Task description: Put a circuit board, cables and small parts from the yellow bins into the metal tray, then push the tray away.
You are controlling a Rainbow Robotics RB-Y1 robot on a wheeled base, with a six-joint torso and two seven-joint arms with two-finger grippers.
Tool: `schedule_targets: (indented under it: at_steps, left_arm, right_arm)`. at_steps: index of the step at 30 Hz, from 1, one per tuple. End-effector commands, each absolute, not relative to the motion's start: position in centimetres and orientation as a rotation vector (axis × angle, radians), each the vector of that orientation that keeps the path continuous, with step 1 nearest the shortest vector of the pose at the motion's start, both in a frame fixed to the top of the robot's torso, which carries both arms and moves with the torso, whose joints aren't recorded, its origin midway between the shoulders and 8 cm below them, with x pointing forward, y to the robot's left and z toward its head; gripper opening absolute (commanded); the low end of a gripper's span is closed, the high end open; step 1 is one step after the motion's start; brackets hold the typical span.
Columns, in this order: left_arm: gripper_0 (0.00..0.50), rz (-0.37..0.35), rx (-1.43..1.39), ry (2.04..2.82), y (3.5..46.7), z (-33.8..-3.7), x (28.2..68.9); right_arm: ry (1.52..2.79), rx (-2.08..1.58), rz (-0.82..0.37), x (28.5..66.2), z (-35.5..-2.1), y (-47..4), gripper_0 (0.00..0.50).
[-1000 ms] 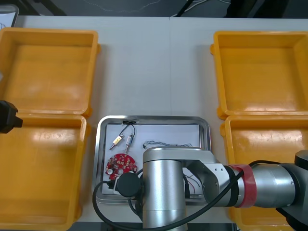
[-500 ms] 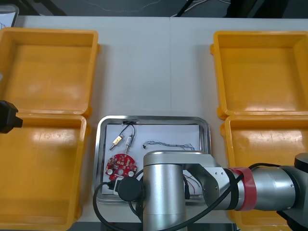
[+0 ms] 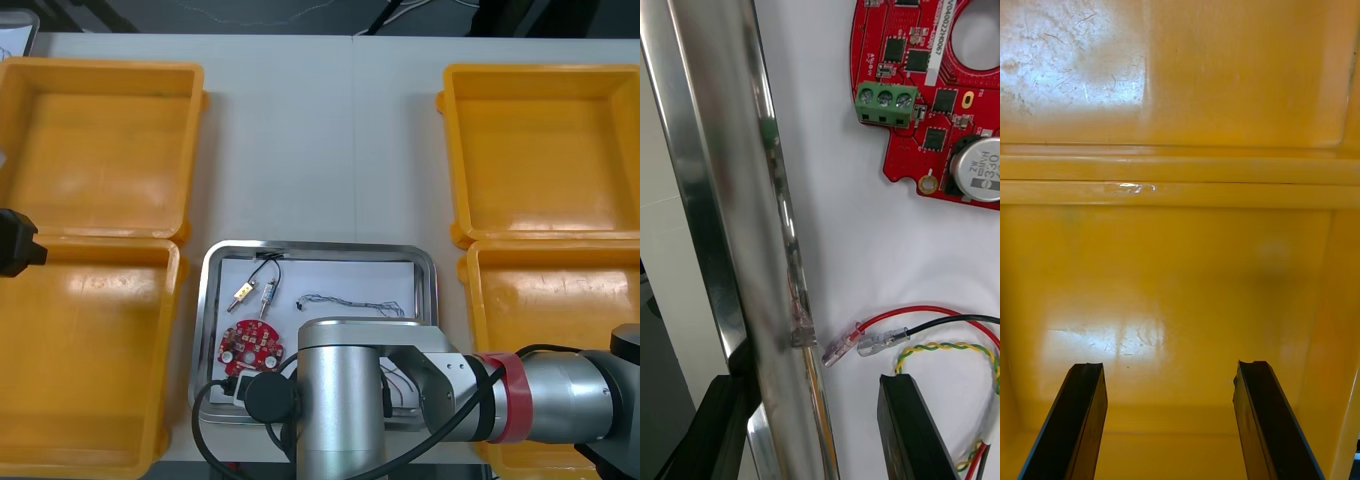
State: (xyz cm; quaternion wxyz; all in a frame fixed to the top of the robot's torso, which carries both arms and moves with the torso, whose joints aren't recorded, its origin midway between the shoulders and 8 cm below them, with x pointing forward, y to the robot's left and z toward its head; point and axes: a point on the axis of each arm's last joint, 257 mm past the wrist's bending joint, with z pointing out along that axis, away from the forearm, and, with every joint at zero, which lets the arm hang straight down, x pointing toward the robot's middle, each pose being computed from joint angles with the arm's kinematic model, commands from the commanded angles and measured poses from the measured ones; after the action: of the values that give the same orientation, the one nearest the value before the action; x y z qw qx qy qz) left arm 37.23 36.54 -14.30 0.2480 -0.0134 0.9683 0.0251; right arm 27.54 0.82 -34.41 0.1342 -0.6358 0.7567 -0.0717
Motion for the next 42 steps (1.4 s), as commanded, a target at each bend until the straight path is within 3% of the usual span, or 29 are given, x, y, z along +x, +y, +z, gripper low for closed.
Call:
schedule_targets:
  at_steps: [1, 32, 42]
  left_arm:
    - [0.5, 0.084, 0.056, 2.627, 36.5, -14.0, 36.7]
    - [0.5, 0.084, 0.056, 2.627, 36.5, -14.0, 36.7]
    - [0.5, 0.084, 0.056, 2.627, 36.5, -14.0, 36.7]
  right_arm:
    - [2.139, -1.908, -0.167, 26.0, -34.7, 2.1, 0.5]
    - [2.156, -1.942, -0.108, 24.8, -33.3, 2.0, 0.5]
    - [2.162, -1.943, -0.111, 24.3, -34.2, 1.6, 0.5]
